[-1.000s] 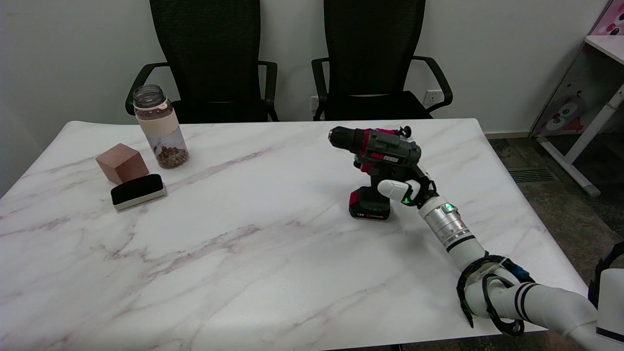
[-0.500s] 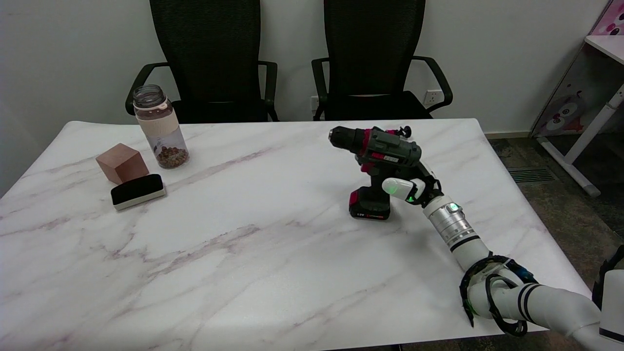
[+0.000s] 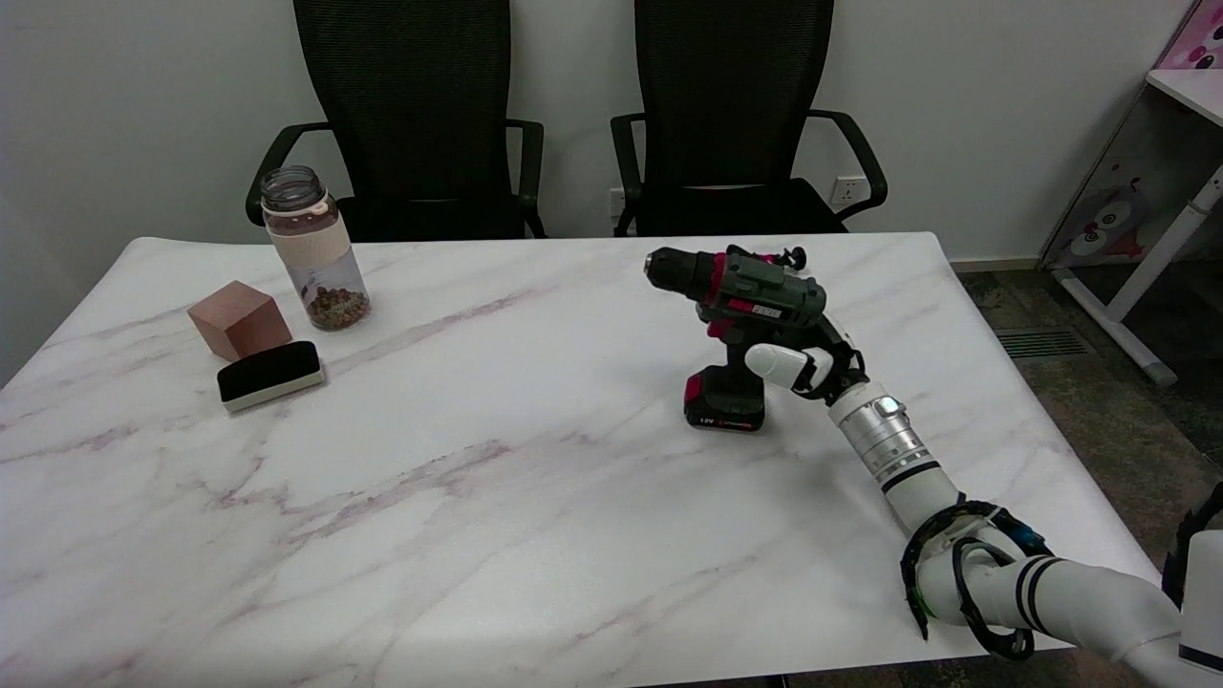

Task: Pick up the power screwdriver.

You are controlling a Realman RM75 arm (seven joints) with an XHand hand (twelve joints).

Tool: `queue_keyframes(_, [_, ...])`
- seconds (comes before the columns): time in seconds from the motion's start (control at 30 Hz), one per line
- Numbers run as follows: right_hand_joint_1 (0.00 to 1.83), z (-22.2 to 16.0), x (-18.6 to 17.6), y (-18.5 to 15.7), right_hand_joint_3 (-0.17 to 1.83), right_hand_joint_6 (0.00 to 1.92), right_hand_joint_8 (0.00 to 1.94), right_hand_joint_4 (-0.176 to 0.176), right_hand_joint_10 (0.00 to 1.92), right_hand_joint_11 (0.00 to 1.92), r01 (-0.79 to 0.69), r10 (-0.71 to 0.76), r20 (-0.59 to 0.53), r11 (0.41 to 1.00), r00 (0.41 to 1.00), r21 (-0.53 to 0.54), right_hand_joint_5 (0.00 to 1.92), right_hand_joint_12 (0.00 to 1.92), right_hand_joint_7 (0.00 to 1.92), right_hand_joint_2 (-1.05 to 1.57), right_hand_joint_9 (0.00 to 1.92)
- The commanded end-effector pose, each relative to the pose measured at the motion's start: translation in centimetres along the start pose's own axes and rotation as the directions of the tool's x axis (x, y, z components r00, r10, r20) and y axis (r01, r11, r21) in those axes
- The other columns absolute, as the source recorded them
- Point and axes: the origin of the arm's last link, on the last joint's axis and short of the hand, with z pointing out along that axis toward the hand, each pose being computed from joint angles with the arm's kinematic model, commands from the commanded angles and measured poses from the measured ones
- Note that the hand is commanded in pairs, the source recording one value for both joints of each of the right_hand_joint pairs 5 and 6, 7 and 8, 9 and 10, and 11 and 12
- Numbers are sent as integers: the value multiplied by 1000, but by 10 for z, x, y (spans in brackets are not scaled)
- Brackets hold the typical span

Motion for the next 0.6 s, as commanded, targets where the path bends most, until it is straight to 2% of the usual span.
queue_keyframes(0.03, [1184,3,-4,-3,821,364,364,176,583,549,-10,10,15,1000,1000,14,364,549,364,-117,583])
queue_keyframes(0.6, [1180,0,-7,5,829,378,378,176,573,541,-7,8,22,1000,1000,-27,378,541,378,-103,573])
